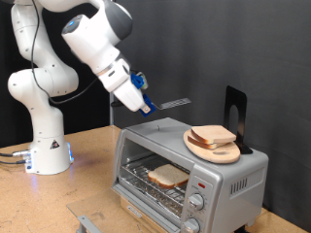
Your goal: Make a piece of toast with the oven
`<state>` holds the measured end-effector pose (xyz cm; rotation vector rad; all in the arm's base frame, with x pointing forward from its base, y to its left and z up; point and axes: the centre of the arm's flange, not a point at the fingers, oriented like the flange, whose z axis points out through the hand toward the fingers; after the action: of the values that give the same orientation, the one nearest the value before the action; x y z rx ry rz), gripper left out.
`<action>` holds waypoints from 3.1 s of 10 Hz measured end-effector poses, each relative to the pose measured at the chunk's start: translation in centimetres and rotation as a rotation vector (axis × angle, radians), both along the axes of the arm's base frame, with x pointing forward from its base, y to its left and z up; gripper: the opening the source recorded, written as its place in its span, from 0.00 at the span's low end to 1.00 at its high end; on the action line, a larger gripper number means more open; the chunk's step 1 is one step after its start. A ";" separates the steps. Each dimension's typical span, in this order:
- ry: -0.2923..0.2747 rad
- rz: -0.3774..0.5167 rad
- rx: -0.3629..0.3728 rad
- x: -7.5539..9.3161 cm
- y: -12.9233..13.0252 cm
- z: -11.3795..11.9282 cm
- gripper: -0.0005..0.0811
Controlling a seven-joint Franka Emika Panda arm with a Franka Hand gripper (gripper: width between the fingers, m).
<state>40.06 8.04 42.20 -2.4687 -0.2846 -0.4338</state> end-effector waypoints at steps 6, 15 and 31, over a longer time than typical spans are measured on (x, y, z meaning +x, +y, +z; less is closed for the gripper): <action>0.053 0.000 -0.085 -1.0 4.5 -2.7 0.56; 0.057 -0.009 -0.101 -0.7 5.3 -5.6 0.85; 0.226 -0.042 -0.003 0.1 2.3 -1.7 0.99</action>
<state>40.13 10.37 40.52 -2.5021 -0.1401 -0.1681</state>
